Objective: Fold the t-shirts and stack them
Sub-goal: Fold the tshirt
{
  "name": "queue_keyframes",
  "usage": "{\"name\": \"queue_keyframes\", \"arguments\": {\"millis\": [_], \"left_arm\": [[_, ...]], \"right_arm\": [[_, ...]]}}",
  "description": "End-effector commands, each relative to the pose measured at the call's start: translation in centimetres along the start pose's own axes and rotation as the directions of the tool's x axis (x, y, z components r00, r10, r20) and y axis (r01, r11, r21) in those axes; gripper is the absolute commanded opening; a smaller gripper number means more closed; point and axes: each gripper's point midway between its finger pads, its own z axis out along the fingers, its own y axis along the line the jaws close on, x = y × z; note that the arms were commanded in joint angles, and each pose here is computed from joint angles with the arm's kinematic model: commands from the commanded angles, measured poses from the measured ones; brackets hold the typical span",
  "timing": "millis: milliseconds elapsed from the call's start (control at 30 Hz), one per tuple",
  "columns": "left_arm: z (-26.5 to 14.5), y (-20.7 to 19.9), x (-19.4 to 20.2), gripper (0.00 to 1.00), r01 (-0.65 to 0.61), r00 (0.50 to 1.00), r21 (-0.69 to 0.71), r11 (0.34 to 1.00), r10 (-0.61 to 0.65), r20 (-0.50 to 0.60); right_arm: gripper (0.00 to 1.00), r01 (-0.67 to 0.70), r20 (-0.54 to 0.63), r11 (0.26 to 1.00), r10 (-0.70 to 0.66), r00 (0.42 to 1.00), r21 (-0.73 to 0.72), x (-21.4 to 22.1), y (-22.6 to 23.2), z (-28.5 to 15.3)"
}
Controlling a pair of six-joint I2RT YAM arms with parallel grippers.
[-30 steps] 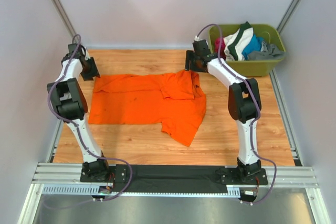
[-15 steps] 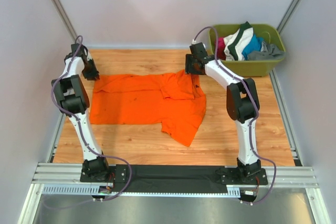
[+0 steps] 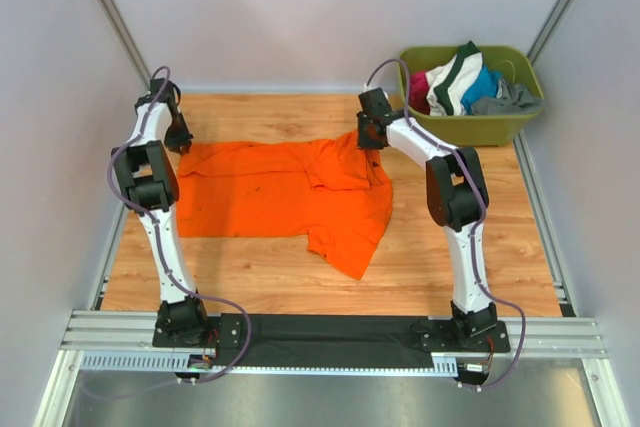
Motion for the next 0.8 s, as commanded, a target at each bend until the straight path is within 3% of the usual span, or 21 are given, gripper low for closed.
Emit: {"name": "queue_keyframes", "arguments": {"millis": [0, 367, 667, 767], "left_arm": [[0.5, 2.3, 0.6, 0.30, 0.013, 0.999, -0.131, 0.991, -0.017, -0.032], [0.7, 3.1, 0.6, 0.29, 0.018, 0.998, -0.187, 0.982, -0.029, -0.057], [-0.1, 3.3, -0.6, 0.29, 0.009, 1.000, -0.200, 0.980, -0.014, -0.022], [-0.2, 3.4, -0.9, 0.29, -0.004, 1.000, -0.199, 0.980, 0.000, -0.016]], "right_arm": [[0.28, 0.000, -0.001, 1.000, 0.000, 1.000, 0.020, 0.6, -0.3, 0.3], [0.25, -0.017, -0.002, 0.995, 0.017, 1.000, 0.096, 1.6, -2.6, -0.6], [0.29, -0.039, 0.143, 0.995, 0.025, 0.989, 0.093, -4.8, -1.7, -2.6], [0.26, -0.058, 0.160, 0.991, 0.038, 0.986, 0.122, -5.7, -1.9, -1.7]]}}
